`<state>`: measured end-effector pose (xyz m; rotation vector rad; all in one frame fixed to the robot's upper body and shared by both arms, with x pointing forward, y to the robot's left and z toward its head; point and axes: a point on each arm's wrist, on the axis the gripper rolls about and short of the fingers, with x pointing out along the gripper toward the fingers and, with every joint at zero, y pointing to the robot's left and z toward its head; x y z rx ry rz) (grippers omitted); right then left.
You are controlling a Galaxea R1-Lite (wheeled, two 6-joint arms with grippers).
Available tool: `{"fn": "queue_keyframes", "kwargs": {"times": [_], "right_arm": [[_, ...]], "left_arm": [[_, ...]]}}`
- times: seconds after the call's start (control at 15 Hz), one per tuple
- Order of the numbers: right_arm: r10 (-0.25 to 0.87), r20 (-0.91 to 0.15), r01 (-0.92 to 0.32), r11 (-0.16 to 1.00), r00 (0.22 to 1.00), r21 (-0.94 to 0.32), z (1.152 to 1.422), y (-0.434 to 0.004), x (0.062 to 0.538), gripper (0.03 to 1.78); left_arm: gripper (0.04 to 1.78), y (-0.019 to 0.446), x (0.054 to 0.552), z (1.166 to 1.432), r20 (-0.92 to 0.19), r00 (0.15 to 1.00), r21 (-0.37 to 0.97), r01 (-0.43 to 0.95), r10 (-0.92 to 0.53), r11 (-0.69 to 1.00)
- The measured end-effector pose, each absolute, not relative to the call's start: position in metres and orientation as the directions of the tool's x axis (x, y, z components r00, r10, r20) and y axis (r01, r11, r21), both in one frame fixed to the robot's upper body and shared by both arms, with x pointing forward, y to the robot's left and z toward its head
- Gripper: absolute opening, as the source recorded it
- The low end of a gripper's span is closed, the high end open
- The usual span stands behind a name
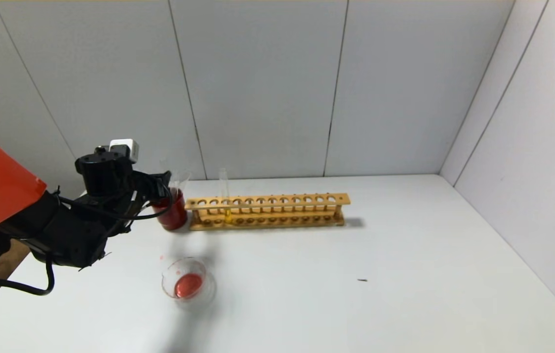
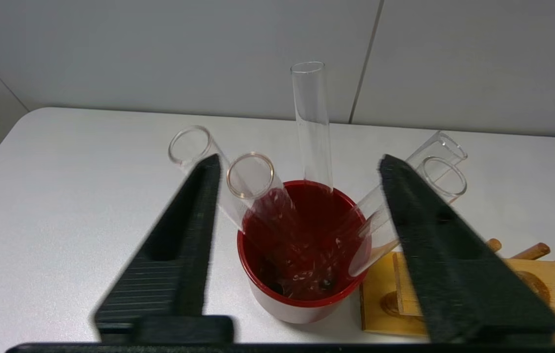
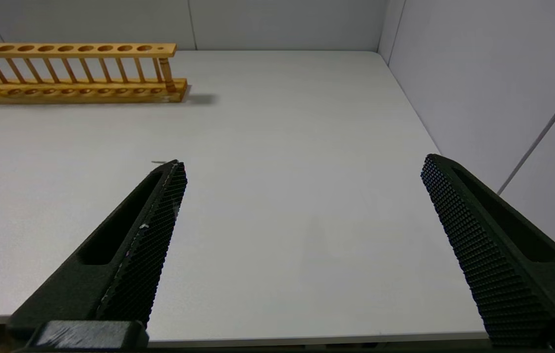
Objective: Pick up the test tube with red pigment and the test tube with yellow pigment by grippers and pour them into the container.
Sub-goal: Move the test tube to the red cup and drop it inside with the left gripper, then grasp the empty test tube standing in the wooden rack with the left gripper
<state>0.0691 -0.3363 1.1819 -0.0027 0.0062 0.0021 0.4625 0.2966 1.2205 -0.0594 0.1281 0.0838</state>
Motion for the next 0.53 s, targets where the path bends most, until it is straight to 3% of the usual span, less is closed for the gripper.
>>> {"fn": "queue_keyframes", "kwargs": {"times": [0.27, 0.53], "right_arm": [[0.003, -0.006, -0.003, 1.000, 1.000, -0.003, 1.182, -0.336, 0.069, 1.75], [0.003, -0.006, -0.003, 1.000, 1.000, -0.003, 1.182, -0.336, 0.069, 1.75]], "left_arm": [[1.67, 0.296, 0.460, 1.229, -0.110, 0.991, -0.042, -0.082, 0.077, 0.996], [1.75, 0.294, 0.452, 1.248, -0.109, 0.991, -0.021, -0.074, 0.072, 0.997]]}}
